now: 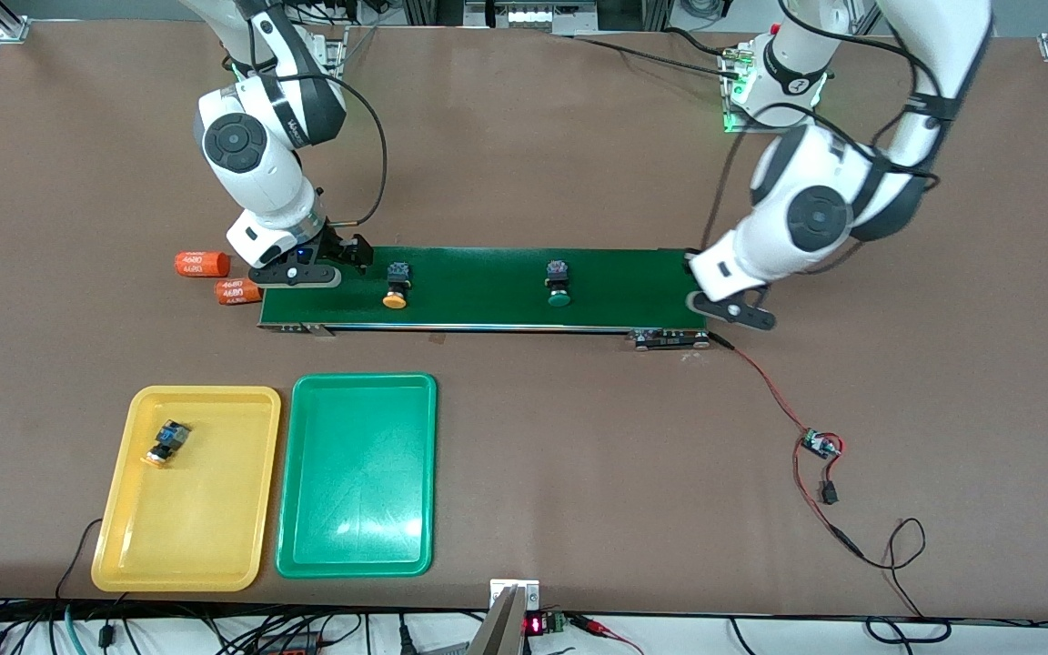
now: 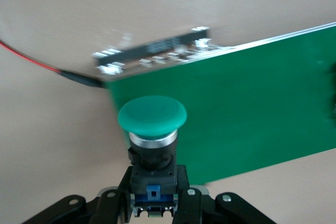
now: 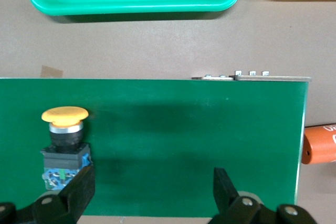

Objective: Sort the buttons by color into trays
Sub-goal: 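Set the green button on the belt while the right gripper grasps a yellow button, then lift the yellow button with the right gripper while the left gripper withdraws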

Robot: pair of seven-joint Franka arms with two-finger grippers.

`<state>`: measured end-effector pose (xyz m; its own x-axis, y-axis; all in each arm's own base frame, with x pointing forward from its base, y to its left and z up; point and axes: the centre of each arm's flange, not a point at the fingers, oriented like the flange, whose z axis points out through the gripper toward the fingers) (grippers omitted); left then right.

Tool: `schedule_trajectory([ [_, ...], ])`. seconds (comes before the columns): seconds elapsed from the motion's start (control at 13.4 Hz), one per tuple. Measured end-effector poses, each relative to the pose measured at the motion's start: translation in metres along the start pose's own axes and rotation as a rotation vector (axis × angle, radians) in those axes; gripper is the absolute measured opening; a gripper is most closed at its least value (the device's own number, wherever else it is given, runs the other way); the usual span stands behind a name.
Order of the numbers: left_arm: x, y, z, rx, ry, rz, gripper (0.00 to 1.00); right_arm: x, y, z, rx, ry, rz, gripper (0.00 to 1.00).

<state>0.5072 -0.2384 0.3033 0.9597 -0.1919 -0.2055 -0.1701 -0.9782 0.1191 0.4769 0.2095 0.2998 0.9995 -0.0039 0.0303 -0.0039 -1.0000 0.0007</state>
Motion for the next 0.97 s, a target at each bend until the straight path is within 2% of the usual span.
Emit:
schedule_trajectory([
  [0.22, -0.011, 0.033, 0.019, 0.006, -0.025, -0.093, 0.34, 0.001, -0.007, 0.007, 0.002, -0.011, -0.008, 1.00],
  [0.75, -0.005, 0.027, 0.051, -0.005, -0.064, -0.206, 0.34, -0.003, -0.023, 0.012, 0.004, -0.020, -0.038, 1.00],
  [0.97, -0.001, 0.027, 0.059, -0.014, -0.059, -0.241, 0.34, -0.003, -0.024, 0.022, 0.008, -0.027, -0.038, 1.00],
])
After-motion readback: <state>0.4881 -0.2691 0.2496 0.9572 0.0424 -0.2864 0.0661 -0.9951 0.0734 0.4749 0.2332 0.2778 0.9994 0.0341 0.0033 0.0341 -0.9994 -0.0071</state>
